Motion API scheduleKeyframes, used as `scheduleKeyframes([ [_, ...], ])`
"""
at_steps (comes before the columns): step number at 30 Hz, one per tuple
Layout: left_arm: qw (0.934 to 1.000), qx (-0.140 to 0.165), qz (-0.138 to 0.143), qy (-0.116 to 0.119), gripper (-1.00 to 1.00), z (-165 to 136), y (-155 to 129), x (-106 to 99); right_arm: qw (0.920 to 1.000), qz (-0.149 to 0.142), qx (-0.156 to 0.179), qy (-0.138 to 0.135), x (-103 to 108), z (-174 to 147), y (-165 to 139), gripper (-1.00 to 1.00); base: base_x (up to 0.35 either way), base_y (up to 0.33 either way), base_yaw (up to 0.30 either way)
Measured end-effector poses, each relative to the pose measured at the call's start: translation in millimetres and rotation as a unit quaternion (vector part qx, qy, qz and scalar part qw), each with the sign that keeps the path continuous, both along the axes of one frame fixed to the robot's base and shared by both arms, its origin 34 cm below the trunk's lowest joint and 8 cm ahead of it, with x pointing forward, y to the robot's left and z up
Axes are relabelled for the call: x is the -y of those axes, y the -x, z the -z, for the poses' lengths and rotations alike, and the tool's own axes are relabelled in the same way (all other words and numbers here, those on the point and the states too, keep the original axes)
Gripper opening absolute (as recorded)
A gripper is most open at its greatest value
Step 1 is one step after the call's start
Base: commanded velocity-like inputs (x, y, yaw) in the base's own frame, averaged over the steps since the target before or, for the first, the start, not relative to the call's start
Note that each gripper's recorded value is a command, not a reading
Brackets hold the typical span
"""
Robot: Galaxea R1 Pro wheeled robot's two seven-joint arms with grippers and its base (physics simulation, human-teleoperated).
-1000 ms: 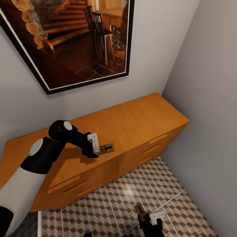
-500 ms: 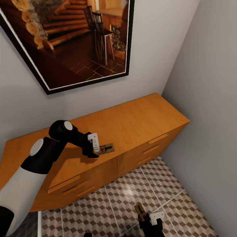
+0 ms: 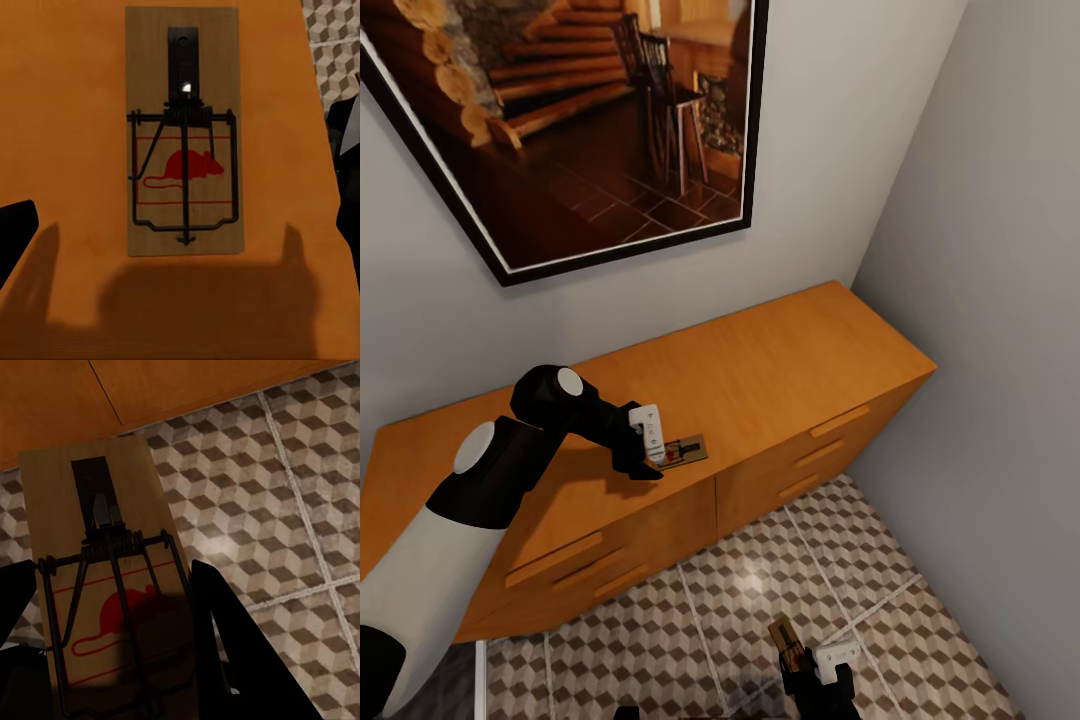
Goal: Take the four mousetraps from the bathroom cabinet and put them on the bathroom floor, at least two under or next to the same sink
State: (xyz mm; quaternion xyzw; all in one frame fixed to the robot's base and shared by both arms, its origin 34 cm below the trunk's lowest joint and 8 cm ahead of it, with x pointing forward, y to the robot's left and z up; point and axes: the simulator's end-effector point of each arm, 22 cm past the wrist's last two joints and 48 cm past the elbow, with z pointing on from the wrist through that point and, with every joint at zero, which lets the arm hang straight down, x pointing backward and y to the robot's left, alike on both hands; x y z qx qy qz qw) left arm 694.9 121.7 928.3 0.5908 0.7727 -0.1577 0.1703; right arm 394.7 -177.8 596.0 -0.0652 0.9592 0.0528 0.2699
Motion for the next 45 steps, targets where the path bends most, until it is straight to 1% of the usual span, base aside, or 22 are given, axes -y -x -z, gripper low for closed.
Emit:
scheduleKeyframes([
  [5, 1.0, -0.003, 0.0, 0.0, 1.0, 3, 1, 0, 1.0, 0.0, -0.003, 0.0, 0, 2, 2, -1.0, 0.0, 0.0, 0.0],
  [10, 0.9999, -0.006, 0.01, -0.005, 1.0, 8, 5, 4, 1.0, 0.0, -0.004, 0.0, 0, 2, 3, -1.0, 0.0, 0.0, 0.0],
  [21, 0.9999, -0.005, 0.013, -0.009, 1.0, 9, 6, 5, 1.0, 0.0, -0.004, 0.0, 0, 2, 3, -1.0, 0.0, 0.0, 0.0],
  [23, 0.9997, 0.0, 0.011, -0.021, 1.0, 11, 4, 0, 1.0, 0.0, -0.004, 0.0, 0, 2, 3, -1.0, 0.0, 0.0, 0.0],
  [27, 0.9972, 0.019, 0.003, -0.072, 1.0, 18, -5, -18, 1.0, 0.0, -0.004, 0.0, 0, 2, 3, -1.0, 0.0, 0.0, 0.0],
  [30, 0.9959, 0.027, 0.002, -0.086, 1.0, 20, -8, -20, 1.0, 0.0, -0.004, 0.0, 0, 2, 3, -1.0, 0.0, 0.0, 0.0],
  [34, 0.9955, 0.029, 0.002, -0.09, 1.0, 20, -9, -20, 1.0, 0.0, -0.004, 0.0, 0, 2, 3, -1.0, 0.0, 0.0, 0.0],
  [45, 0.9954, 0.03, 0.002, -0.091, 1.0, 20, -9, -20, 1.0, 0.0, -0.004, 0.0, 0, 2, 3, -1.0, 0.0, 0.0, 0.0],
])
